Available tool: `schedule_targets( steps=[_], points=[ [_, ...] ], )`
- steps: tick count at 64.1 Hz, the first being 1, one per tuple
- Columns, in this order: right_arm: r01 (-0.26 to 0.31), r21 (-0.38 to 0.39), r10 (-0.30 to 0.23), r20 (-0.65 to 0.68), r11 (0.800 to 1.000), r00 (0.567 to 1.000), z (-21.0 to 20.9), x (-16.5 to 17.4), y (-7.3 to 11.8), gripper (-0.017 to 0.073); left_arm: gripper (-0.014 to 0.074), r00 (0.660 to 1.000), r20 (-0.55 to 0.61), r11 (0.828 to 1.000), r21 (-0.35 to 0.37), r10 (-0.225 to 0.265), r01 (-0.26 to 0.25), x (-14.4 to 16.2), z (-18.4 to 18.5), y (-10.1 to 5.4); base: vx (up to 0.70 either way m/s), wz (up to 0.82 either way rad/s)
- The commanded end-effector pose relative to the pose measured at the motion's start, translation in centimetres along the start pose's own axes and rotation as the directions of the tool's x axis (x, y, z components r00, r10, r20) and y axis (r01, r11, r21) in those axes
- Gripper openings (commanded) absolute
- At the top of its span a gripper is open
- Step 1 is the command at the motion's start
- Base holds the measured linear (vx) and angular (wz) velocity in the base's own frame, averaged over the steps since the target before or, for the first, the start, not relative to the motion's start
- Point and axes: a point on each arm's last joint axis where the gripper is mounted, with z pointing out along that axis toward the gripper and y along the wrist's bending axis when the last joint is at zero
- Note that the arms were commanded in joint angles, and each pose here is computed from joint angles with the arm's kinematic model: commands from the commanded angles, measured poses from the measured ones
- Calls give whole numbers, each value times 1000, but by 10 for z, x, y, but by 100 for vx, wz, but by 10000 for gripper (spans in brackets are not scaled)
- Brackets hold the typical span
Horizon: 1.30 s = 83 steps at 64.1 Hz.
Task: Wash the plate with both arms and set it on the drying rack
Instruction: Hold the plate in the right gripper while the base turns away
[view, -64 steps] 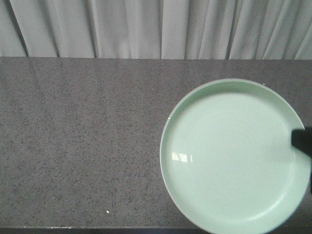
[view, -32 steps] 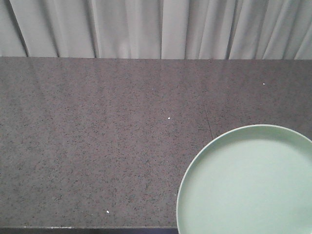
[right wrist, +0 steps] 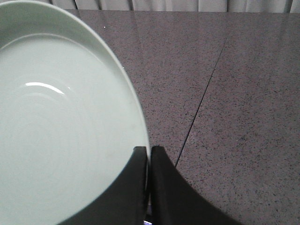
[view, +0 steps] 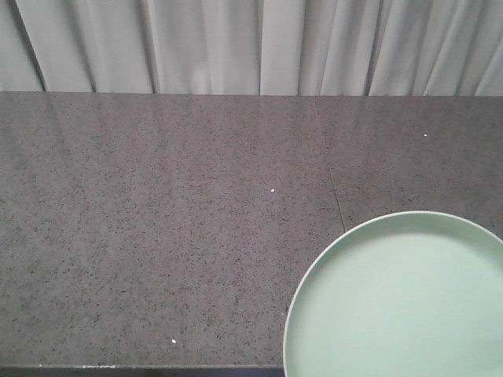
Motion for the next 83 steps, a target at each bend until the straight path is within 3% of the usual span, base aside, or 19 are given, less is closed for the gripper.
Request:
schedule_targets(
  steps=[1, 83],
  points=[
    [-9, -8, 10, 85, 1000, 996, -3, -13, 2, -2, -6, 997, 70, 1000, 12, -13, 12, -1, -1, -1, 0, 0],
    [-10, -9, 10, 85, 1000, 996, -3, -13, 2, -2, -6, 997, 70, 1000, 12, -13, 12, -1, -1, -1, -2, 5]
  ],
)
